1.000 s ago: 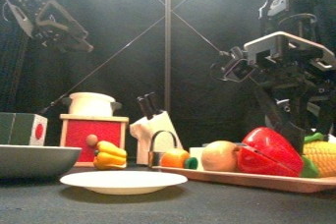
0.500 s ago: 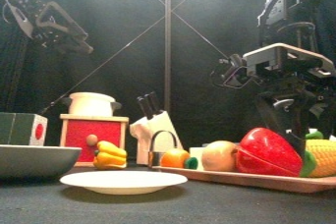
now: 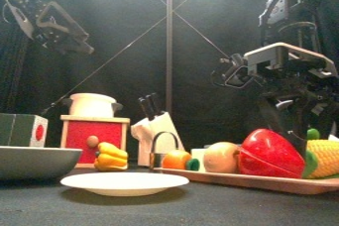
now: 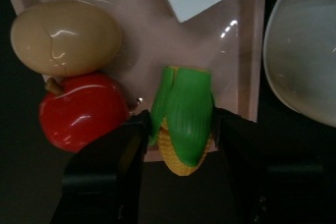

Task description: Grab corn

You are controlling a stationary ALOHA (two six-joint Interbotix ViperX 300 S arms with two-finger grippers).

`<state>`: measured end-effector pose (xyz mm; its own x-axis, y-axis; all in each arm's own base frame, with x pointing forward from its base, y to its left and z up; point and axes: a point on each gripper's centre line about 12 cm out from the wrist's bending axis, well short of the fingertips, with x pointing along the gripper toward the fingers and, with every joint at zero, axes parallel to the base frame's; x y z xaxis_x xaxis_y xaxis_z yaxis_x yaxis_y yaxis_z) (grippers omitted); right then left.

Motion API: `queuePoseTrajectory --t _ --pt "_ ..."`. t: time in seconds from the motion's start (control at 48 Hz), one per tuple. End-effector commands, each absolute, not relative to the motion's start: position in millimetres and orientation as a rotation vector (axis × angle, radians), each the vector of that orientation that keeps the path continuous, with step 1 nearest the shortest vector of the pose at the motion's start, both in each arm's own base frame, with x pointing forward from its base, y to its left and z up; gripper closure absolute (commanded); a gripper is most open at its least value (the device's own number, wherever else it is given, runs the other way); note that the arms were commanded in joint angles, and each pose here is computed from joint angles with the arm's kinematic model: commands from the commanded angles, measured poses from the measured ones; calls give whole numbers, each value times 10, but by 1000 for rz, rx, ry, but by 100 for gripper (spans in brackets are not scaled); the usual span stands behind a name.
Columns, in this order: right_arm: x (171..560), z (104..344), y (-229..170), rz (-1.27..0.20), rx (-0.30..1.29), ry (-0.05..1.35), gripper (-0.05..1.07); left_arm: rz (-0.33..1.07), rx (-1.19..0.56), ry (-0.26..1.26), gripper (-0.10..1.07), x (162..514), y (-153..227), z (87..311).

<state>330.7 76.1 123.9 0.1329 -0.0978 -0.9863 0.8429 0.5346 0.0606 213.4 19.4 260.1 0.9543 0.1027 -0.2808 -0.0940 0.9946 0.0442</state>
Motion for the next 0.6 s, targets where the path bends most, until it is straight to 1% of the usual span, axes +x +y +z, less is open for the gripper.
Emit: queuePoseTrajectory --t 0.0,0.125,0.438,0.583 --pt "3395 1526 742 -736 774 1183 28 100 30 272 11 2151 196 2656" --pt "3420 1677 715 -721 756 1145 28 100 30 272 11 2147 196 2653" --pt "3448 1773 620 -721 734 1103 28 100 30 272 11 2147 196 2653" --pt "3533 1903 474 -719 689 1030 29 100 27 272 11 2151 196 2656"
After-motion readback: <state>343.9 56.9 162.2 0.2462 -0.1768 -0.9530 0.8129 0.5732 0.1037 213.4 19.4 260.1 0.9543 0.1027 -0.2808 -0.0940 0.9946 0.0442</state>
